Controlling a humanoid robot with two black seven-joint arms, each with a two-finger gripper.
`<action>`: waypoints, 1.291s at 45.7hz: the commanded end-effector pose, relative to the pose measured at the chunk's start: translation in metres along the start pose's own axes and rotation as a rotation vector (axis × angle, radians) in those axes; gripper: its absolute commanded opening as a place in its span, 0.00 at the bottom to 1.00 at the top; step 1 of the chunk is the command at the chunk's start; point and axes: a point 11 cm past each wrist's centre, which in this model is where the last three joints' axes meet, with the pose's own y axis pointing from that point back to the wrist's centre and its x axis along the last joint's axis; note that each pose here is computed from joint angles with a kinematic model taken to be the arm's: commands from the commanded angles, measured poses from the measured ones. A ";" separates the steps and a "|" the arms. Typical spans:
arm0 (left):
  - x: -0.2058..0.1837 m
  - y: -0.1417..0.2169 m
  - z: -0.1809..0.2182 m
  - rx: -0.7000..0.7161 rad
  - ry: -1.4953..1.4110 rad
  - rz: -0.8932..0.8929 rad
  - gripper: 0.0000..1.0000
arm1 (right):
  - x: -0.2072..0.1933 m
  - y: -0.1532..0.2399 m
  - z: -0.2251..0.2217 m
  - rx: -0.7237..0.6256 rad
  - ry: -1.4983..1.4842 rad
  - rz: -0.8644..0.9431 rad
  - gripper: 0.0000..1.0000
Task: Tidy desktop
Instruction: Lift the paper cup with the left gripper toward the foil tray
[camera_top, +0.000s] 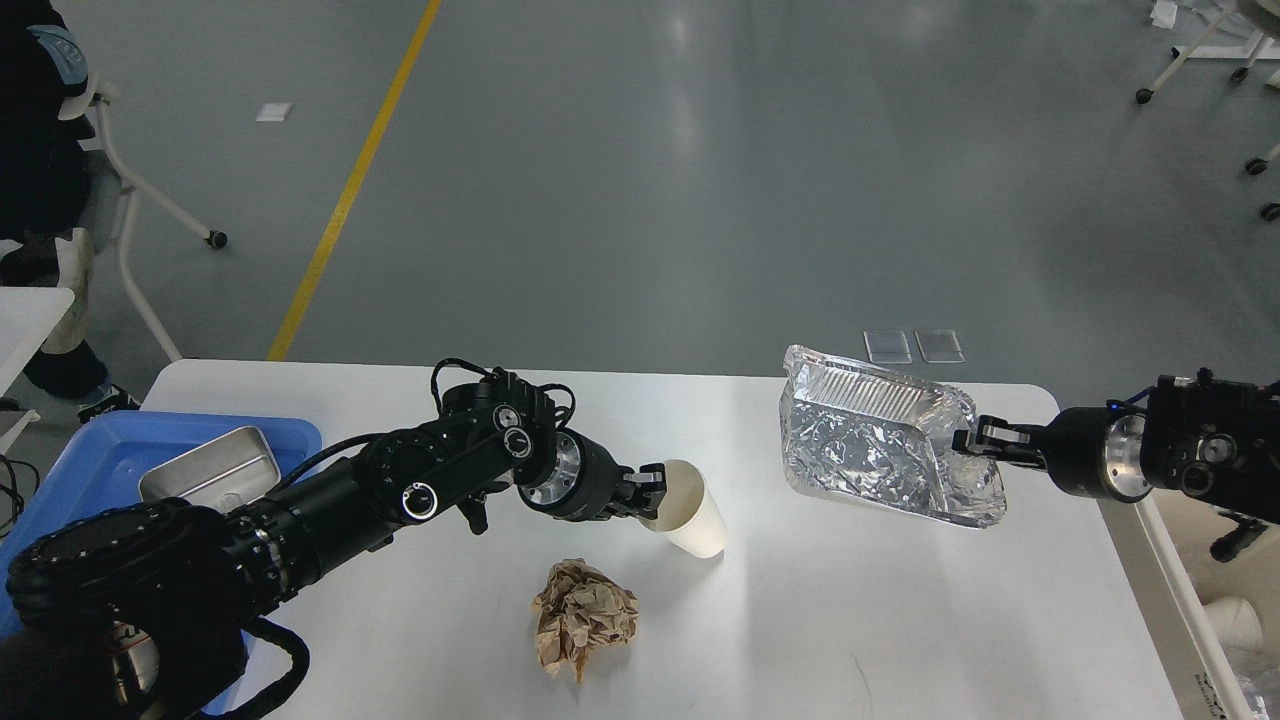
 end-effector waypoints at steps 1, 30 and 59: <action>0.003 0.002 0.001 0.006 -0.012 0.008 0.00 | 0.000 0.000 0.000 0.000 0.000 0.000 0.00; 0.077 0.167 -0.121 0.052 0.083 0.217 0.00 | -0.034 -0.026 -0.028 0.056 0.004 -0.155 0.00; 0.133 0.286 -0.101 -0.010 0.093 0.390 0.00 | -0.033 -0.056 -0.096 0.121 0.044 -0.185 0.00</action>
